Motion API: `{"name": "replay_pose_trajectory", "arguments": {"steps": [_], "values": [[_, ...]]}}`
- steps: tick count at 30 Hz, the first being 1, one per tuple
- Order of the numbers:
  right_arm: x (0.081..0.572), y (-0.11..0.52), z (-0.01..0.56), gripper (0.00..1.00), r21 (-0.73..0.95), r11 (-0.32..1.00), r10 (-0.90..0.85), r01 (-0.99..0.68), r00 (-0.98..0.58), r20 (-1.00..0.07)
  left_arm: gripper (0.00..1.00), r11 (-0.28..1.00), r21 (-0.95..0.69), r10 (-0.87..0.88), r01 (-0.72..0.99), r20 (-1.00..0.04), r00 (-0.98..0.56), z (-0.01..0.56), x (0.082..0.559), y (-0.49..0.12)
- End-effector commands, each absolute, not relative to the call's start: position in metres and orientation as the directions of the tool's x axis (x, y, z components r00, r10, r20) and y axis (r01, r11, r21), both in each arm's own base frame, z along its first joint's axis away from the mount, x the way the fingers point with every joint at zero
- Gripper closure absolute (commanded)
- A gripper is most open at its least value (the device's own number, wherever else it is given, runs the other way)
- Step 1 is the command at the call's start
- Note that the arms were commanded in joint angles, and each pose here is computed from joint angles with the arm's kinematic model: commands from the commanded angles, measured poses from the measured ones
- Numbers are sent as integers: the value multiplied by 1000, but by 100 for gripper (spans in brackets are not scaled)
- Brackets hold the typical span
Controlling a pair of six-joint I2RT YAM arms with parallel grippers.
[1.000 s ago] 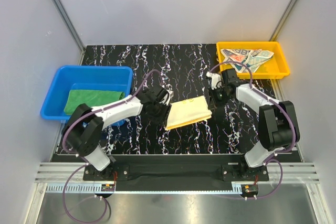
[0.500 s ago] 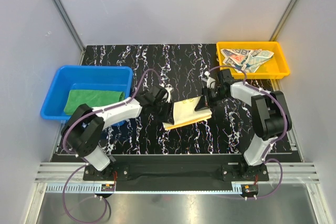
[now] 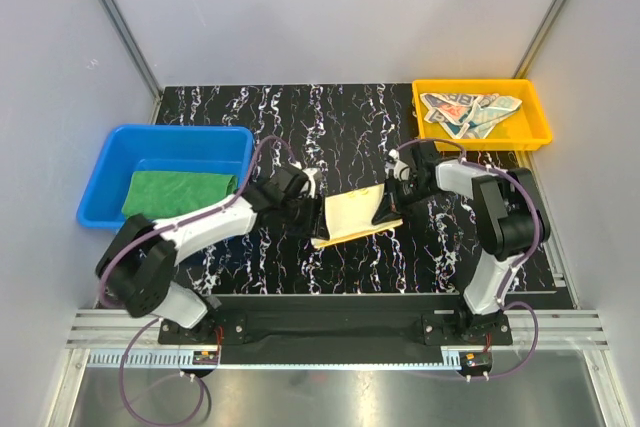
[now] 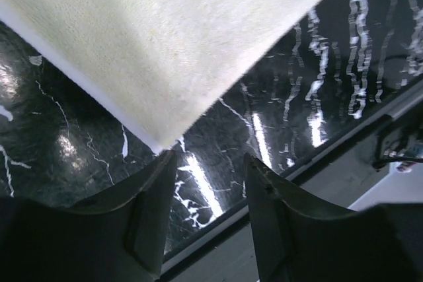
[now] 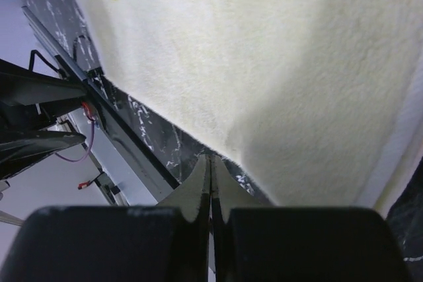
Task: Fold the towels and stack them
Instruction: Fold the towel
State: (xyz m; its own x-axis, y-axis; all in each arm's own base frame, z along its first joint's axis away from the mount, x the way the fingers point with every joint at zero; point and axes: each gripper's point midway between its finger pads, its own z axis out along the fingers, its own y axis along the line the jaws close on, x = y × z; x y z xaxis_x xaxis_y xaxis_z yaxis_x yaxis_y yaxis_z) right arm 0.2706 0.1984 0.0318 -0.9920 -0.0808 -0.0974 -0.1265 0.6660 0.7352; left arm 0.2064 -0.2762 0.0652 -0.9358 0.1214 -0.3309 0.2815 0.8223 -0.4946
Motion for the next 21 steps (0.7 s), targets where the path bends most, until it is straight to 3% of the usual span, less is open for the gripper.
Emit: {"name": "replay_pose_trajectory", "arguments": {"steps": [1,4,12,21], "values": [[286,205,80,100,759,622,-65,-195,-978,-198,48,805,-520,27,287,-450,-892,115,230,-278],[291,207,80,100,765,614,-69,-197,-978,-197,48,830,-520,-44,203,-424,-905,107,237,-263],[293,172,30,100,654,747,-38,-120,-990,-138,46,846,-534,-210,1,-333,-919,65,255,-243],[286,171,12,100,665,747,103,-7,-987,-127,45,835,-548,-237,-54,-270,-933,37,266,-254]]}}
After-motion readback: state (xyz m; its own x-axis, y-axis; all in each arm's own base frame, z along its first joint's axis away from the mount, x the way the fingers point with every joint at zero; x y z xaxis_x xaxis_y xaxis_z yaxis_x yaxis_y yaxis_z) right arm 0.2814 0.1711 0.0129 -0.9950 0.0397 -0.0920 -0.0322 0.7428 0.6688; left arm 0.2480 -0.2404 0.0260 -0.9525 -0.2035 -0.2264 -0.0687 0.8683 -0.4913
